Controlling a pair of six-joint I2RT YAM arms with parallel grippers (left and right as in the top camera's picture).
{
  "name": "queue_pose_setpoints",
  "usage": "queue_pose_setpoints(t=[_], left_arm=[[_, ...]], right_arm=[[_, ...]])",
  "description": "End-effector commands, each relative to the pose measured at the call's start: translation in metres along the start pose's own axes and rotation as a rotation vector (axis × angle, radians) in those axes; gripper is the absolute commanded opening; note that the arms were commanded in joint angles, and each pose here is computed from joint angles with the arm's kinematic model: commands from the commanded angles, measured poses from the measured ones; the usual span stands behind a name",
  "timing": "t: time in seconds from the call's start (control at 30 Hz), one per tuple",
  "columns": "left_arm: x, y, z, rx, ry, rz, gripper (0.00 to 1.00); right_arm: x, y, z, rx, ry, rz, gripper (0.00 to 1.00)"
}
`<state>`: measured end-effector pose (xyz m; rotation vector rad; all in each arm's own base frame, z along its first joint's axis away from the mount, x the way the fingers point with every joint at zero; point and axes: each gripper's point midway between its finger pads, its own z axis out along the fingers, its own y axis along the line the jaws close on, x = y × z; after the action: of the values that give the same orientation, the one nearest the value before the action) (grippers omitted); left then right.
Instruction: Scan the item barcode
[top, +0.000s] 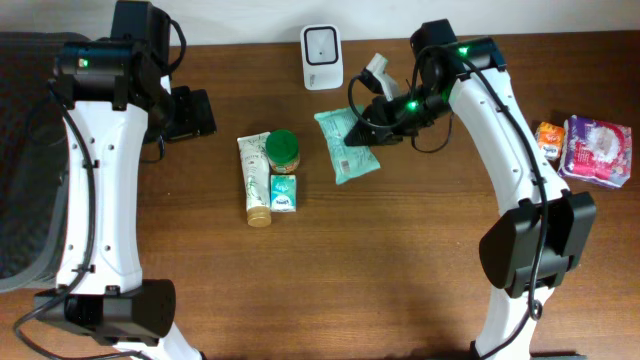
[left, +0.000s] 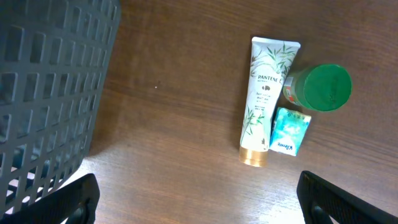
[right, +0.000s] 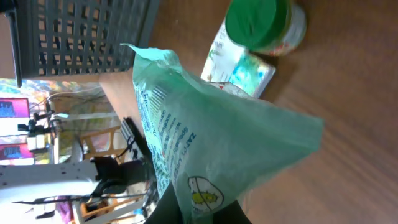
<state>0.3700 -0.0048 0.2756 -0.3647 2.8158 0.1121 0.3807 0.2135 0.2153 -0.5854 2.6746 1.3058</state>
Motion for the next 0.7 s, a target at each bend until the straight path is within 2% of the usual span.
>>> queue_pose_setpoints(t=[0.0, 0.67], left_arm=[[-0.0006, 0.0022, -0.0033, -0.005, -0.012, -0.012, 0.99], [-0.0007, 0.0022, -0.0033, -0.005, -0.012, -0.013, 0.99]], right_arm=[[-0.0149, 0.0165, -0.0147, -0.007, -0.081, -0.106, 0.04], [-0.0144, 0.0142, -0.0134, -0.002, -0.078, -0.103, 0.04]])
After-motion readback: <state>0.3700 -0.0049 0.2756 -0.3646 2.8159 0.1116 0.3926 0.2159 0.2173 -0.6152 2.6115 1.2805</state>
